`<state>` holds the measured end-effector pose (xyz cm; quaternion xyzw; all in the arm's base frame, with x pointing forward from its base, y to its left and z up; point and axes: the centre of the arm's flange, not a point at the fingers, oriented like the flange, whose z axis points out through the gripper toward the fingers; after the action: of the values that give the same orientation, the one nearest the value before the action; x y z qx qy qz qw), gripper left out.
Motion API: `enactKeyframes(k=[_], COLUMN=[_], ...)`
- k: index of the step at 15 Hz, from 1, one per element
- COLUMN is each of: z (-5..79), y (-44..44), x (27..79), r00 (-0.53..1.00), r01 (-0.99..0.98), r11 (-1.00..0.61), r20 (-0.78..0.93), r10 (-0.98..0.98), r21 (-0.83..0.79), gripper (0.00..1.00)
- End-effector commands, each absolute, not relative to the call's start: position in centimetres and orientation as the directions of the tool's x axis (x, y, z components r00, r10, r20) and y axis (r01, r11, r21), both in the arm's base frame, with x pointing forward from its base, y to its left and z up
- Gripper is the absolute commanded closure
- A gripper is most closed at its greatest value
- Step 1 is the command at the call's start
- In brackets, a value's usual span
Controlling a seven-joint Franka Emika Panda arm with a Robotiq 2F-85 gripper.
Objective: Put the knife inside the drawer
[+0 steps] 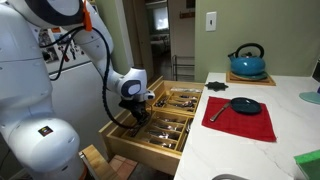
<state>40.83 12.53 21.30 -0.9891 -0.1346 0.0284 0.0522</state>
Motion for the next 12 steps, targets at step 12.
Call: enactKeyframes(k=[12], z=[17.8], y=[13.5], x=[42.4], r00=[0.963], r01=[0.268], r11=[-0.959], r20=[-0.007], r10=[0.269], r21=[-0.09], gripper=[0.97])
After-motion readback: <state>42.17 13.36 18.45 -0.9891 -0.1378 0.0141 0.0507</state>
